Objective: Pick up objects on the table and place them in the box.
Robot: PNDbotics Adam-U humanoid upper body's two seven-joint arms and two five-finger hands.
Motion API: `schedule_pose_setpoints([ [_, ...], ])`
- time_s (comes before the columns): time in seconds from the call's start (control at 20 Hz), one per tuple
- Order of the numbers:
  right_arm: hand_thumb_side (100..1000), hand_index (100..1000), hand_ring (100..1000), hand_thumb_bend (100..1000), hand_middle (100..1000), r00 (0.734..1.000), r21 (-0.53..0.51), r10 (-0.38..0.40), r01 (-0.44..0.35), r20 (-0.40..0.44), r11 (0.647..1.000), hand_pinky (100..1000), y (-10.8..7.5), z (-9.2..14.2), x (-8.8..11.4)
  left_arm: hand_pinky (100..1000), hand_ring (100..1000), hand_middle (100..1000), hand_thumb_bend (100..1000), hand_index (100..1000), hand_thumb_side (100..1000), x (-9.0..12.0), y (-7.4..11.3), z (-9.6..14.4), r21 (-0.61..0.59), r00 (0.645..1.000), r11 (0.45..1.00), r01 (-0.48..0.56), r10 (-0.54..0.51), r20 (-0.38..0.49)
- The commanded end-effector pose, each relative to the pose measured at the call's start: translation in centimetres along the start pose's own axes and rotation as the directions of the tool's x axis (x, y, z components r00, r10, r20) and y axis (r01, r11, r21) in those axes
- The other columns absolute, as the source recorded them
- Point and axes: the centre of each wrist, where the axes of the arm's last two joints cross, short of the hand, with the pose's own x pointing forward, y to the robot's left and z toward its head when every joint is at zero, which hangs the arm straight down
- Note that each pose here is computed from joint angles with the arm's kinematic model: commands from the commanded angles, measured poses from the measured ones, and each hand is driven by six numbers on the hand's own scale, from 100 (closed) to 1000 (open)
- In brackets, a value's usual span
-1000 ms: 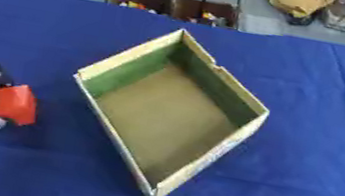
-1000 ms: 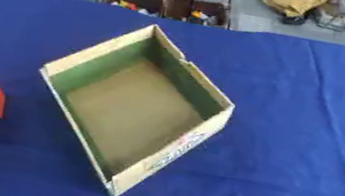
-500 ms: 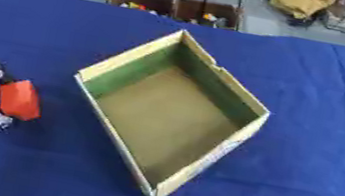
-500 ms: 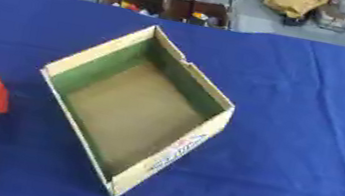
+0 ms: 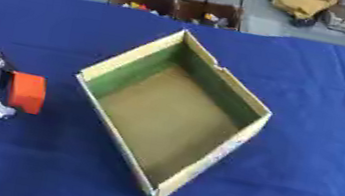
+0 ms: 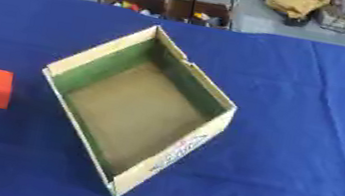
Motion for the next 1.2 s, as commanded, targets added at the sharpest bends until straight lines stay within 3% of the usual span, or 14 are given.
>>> schedule_pose_setpoints([
  [0.05, 655, 733, 703, 100, 754, 1.000, -0.011, -0.007, 0.008, 0.029, 1.000, 757, -0.2, -0.7, 0.4, 208, 477, 551, 100, 641, 472, -0.2, 2.6, 1.9, 0.074, 1.000, 0.997, 0.023, -0.022, -0.013],
  [0.6, 652, 736, 704, 100, 755, 1.000, -0.010, -0.003, 0.003, 0.027, 1.000, 757, -0.3, -0.7, 0.4, 168, 456, 497, 100, 592, 440, 1.1, 5.6, 4.2, 0.196, 0.999, 0.981, -0.009, 0.003, 0.033],
  [1.2, 651, 737, 704, 100, 754, 1.000, -0.003, 0.001, -0.001, 0.021, 1.000, 757, -0.4, -0.5, 0.3, 152, 448, 480, 100, 576, 433, 3.5, 9.1, 7.4, 0.364, 0.994, 0.930, 0.049, -0.081, 0.071],
])
